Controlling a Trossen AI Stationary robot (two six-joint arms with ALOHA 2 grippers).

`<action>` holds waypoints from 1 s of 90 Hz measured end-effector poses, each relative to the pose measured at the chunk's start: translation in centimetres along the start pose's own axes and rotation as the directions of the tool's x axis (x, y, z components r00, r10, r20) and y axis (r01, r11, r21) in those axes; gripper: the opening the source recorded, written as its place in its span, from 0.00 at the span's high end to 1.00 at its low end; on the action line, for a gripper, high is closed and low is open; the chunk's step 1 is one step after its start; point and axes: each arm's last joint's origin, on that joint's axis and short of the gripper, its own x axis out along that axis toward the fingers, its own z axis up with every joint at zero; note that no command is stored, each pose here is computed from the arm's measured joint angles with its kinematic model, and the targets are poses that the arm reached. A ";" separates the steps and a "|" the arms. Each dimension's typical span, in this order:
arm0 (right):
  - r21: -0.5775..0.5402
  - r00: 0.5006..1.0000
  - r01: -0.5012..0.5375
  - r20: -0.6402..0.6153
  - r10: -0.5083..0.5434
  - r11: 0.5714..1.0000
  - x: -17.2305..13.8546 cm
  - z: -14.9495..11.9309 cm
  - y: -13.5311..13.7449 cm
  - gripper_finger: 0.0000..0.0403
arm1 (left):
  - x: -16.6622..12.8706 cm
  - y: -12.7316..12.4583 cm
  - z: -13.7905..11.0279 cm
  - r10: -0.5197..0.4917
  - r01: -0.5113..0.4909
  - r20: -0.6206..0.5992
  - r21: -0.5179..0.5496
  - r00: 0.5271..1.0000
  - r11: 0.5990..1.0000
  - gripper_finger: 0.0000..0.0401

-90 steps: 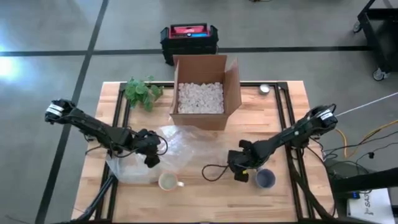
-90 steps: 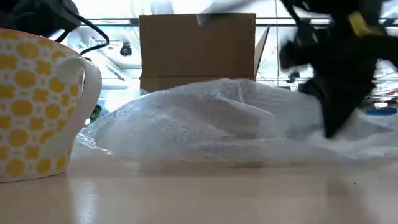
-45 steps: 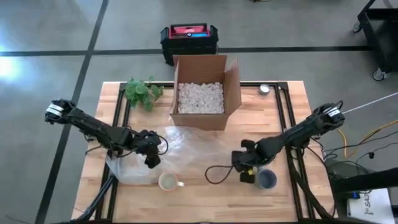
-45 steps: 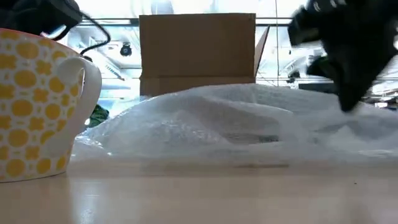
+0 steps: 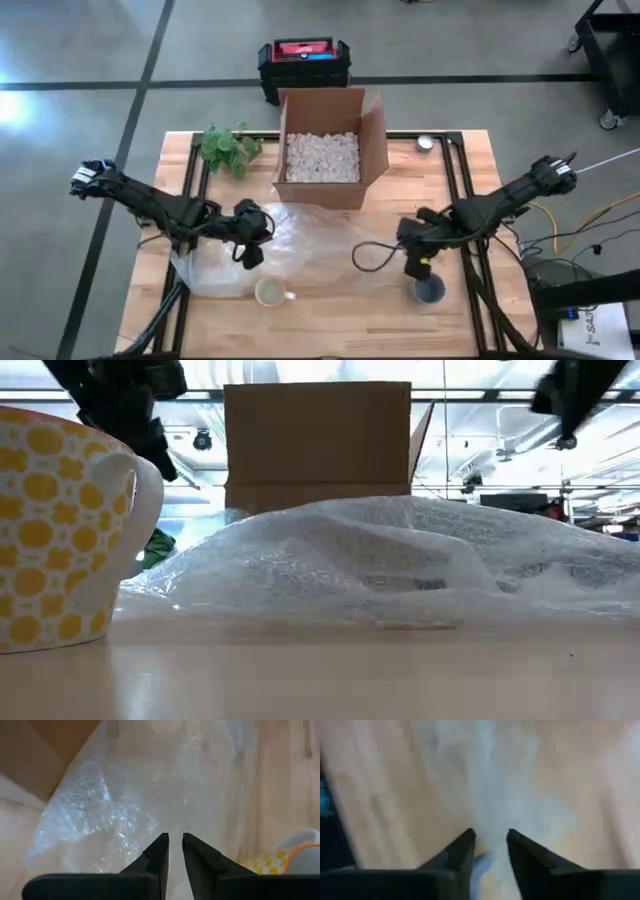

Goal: Wrap mug
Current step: Wrap the blue mug with the right bubble wrap

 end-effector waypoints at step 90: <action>-0.103 0.913 0.180 -0.354 -0.205 0.978 12.4 -6.4 7.0 0.71 | 1.3 -0.5 0.4 0.002 -0.008 0.070 0.083 0.998 0.997 0.89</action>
